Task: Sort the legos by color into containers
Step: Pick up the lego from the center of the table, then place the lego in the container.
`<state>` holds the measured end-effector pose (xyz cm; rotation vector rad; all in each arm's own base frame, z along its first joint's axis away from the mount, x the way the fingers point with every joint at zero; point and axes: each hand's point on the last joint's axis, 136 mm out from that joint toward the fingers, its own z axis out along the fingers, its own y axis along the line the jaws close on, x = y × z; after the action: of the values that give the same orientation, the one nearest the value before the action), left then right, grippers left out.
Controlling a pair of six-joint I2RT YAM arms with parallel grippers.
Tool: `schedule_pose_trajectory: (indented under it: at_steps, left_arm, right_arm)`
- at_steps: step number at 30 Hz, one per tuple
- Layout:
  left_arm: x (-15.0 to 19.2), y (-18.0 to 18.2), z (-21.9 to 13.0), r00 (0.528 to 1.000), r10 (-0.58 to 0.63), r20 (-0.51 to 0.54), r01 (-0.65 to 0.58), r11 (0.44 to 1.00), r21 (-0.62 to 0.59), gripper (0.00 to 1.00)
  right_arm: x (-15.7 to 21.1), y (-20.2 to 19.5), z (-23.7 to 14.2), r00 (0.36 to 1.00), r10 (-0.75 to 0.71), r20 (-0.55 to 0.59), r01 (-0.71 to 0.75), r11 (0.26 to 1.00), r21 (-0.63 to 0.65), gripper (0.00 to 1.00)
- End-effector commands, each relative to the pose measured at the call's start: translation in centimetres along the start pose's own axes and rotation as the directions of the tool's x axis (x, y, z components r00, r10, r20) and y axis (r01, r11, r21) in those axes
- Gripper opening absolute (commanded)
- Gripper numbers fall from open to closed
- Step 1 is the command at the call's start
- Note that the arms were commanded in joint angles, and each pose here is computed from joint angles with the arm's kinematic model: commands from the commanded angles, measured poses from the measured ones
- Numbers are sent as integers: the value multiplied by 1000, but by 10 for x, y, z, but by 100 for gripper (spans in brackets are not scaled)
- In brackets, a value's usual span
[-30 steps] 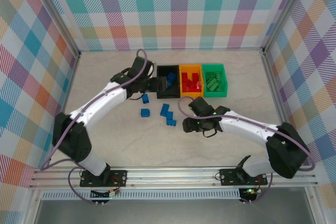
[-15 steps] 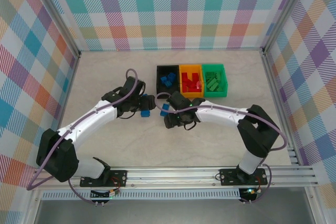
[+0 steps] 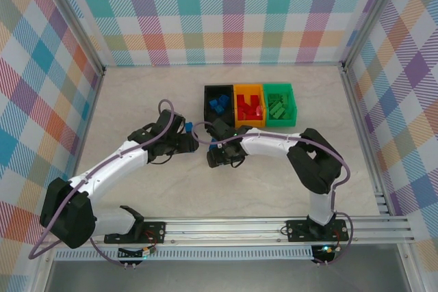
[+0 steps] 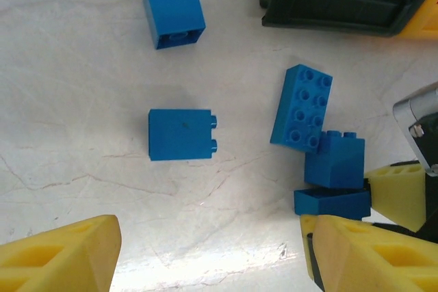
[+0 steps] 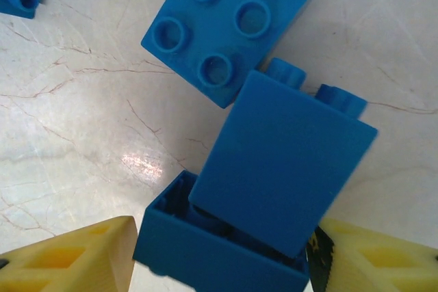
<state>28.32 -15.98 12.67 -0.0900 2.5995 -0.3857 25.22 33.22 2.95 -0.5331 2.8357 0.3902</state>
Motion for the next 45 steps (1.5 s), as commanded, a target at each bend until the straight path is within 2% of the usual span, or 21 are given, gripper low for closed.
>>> schedule_pose_trajectory:
  at_steps: [1,5,9,19,25,30,38,45]
  left_arm:
    - [2,6,-4,1000,-15,15,15,1000,-18,74]
    - [3,8,-5,1000,-11,14,11,1000,-28,74]
    - [3,8,-3,1000,-11,14,12,1000,-27,74]
    - [8,5,10,999,-39,-14,39,999,-12,74]
    - [15,5,22,998,-58,-34,58,998,-6,74]
    - [22,6,31,996,-59,-67,58,998,-15,74]
    - [29,6,38,991,-68,-115,65,998,-28,74]
    - [33,7,33,990,-72,-117,68,997,-41,75]
  right_arm:
    - [4,4,6,999,12,-33,-12,1000,2,65]
    - [9,-1,10,999,19,-48,-18,999,27,60]
    - [7,-1,2,999,14,-34,-13,999,29,45]
    - [-11,1,-47,997,-5,76,3,1000,24,43]
    - [-35,-6,-82,984,-21,177,13,999,47,42]
    - [-72,-17,-102,967,3,254,-13,999,35,43]
    - [-145,-33,-102,949,65,308,-66,998,-7,48]
    - [-183,-41,-92,952,60,301,-65,998,8,63]
